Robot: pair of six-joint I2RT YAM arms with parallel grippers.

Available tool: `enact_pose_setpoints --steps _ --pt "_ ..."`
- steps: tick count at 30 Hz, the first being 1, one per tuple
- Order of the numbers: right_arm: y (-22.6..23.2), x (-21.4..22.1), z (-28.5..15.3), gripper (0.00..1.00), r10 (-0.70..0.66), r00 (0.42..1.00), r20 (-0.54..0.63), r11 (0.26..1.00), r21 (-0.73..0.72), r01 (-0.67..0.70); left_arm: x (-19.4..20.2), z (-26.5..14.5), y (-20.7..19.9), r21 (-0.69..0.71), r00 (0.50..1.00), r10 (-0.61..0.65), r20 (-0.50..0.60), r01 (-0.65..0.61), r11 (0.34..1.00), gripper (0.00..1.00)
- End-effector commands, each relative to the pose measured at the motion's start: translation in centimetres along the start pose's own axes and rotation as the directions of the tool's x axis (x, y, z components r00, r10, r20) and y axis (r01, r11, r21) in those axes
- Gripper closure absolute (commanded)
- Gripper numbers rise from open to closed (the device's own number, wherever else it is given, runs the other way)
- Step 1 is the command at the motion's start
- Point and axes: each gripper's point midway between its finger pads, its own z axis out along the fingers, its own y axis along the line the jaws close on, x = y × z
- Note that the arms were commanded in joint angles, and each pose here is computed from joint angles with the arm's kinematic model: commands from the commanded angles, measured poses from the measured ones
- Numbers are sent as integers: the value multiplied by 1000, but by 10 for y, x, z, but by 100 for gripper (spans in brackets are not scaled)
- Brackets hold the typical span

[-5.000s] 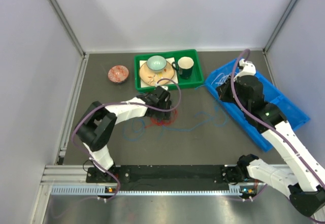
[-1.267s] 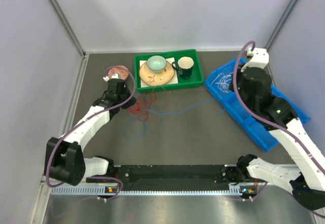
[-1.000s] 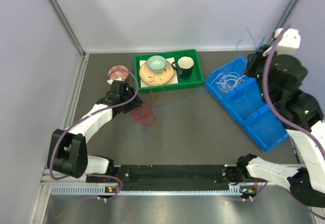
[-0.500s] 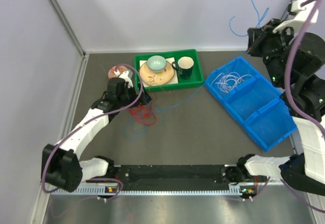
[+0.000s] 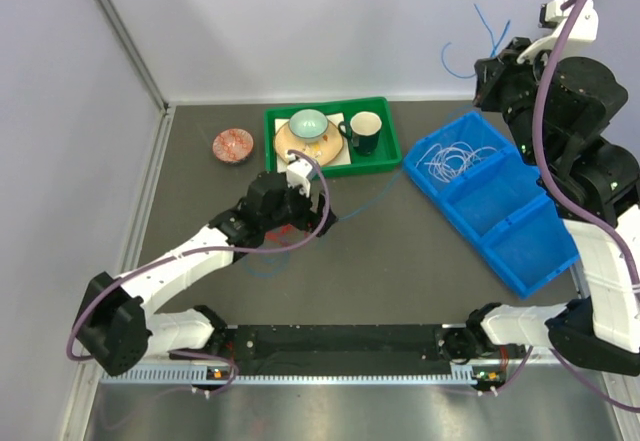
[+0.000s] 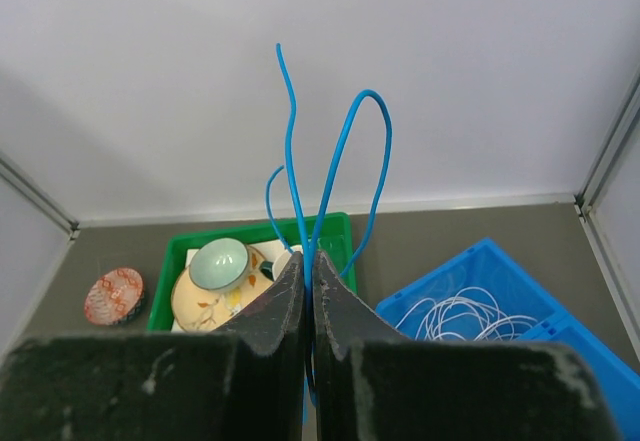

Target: Untangle the cables

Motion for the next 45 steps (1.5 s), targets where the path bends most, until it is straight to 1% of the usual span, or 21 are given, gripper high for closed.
enact_pose_setpoints --steps 1,3,7,8,11,13,15,16,17,19,20,21,22,24,29,33,34,39,41,43,45 --pt "-2 -13 -7 100 14 999 41 1000 -11 -13 -18 -2 -7 20 980 133 151 -138 990 12" --pt "-1 -10 -6 100 12 999 33 1000 -17 -11 -26 -7 -14 34 962 154 226 -165 986 12" --pt "0 -5 -4 100 7 1000 23 1000 -17 -7 -14 0 -14 49 969 160 188 -172 984 13" --pt "0 -5 -5 100 8 1000 21 1000 -18 -8 -6 7 -14 64 975 159 154 -170 983 14" --pt "-1 -3 -7 100 10 1000 19 1000 -20 -10 -3 19 -12 60 980 140 142 -149 987 19" --pt "-3 -2 -9 100 10 1000 18 1000 -20 -9 -12 25 -10 40 976 124 177 -133 990 30" --pt "-5 -1 -10 100 11 1000 18 1000 -12 -10 -9 34 -10 48 982 116 152 -125 991 41" --pt "-6 2 -9 100 7 1000 13 1000 -3 -7 -20 36 -16 65 980 121 161 -133 989 52" --pt "-9 1 -12 100 5 1000 16 1000 4 -5 -15 41 -15 66 985 118 128 -127 990 58" --pt "-11 3 -12 100 1 1000 14 1000 12 -2 -27 43 -21 82 983 127 134 -139 987 70" --pt "-13 3 -13 100 1 1000 15 1000 18 -2 -27 45 -23 94 985 126 119 -137 986 87" --pt "-14 3 -14 100 1 1000 17 1000 21 -1 -29 45 -25 101 986 124 115 -136 986 98" --pt "-17 5 -13 100 -3 1000 12 999 33 3 -42 44 -29 106 985 118 129 -132 986 100" --pt "-19 7 -14 100 1 1000 10 999 36 -1 -48 42 -30 96 990 94 103 -104 990 100" --pt "-29 30 -3 100 21 999 -37 998 55 -19 -109 20 -53 128 980 14 199 -40 991 100" --pt "-34 55 5 100 35 996 -85 998 64 -30 -145 -2 -68 160 963 10 270 -55 986 100" --pt "-36 57 5 100 39 995 -87 997 68 -33 -141 -4 -68 159 968 11 249 -52 986 100" --pt "-40 71 12 100 53 992 -118 997 68 -45 -155 -12 -78 192 961 -5 275 -49 980 100" --pt "-31 78 11 100 78 988 -135 997 22 -76 -159 -10 -80 207 960 -29 280 -31 978 100" --pt "-16 99 16 100 97 979 -178 993 -51 -108 -160 -1 -88 259 957 -75 282 0 966 100" --pt "-12 129 19 100 123 963 -239 988 -62 -141 -158 11 -92 295 955 -130 268 47 954 100"
